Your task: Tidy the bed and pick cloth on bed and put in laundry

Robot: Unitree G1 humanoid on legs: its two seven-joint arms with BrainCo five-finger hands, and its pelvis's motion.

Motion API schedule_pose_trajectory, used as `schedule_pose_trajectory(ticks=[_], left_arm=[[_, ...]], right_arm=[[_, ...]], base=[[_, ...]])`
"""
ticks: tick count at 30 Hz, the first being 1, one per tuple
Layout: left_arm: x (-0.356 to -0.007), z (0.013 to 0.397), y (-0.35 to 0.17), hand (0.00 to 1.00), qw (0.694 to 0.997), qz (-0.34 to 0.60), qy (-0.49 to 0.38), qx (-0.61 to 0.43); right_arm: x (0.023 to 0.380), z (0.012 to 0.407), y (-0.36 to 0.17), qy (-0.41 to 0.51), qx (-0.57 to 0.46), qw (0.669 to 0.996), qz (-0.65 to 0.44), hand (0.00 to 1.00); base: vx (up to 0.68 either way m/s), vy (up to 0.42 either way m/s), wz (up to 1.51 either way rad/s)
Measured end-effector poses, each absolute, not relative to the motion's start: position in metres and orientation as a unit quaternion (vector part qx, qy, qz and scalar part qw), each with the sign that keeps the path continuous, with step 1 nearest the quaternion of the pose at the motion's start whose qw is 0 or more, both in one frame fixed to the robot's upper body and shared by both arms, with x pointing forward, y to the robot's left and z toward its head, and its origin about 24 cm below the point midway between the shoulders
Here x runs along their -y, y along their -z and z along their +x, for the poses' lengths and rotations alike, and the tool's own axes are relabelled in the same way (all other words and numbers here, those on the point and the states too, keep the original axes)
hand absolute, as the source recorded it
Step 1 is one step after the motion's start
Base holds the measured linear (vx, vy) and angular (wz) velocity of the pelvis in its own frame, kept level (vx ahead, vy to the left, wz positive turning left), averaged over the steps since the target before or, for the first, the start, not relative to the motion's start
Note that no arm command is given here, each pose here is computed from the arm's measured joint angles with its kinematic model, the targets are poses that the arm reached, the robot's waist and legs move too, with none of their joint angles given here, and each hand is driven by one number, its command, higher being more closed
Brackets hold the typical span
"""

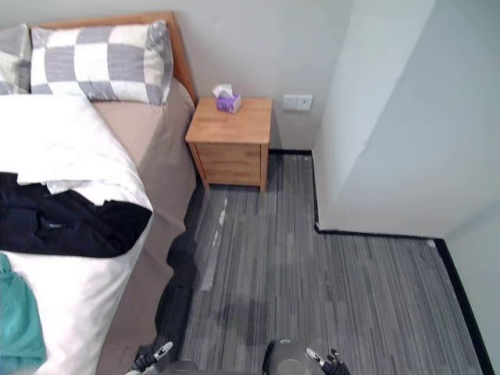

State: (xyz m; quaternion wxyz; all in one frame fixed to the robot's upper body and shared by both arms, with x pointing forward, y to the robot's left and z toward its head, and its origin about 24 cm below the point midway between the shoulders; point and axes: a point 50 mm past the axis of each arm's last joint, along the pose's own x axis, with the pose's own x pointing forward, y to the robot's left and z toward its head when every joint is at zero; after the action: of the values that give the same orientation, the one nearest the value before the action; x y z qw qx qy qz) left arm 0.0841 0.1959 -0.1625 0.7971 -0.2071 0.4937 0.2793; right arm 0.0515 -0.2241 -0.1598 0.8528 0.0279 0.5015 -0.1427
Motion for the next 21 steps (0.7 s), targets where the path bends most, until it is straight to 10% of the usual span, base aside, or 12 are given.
schedule_pose_trajectory(ticks=[21], left_arm=[[-0.198,0.087,0.163,0.00,0.805,-0.142,-0.235,-0.525]], right_arm=[[0.190,0.105,0.158,0.048,-0.495,0.866,0.041,0.00]], base=[[0.37,0.121,0.08]])
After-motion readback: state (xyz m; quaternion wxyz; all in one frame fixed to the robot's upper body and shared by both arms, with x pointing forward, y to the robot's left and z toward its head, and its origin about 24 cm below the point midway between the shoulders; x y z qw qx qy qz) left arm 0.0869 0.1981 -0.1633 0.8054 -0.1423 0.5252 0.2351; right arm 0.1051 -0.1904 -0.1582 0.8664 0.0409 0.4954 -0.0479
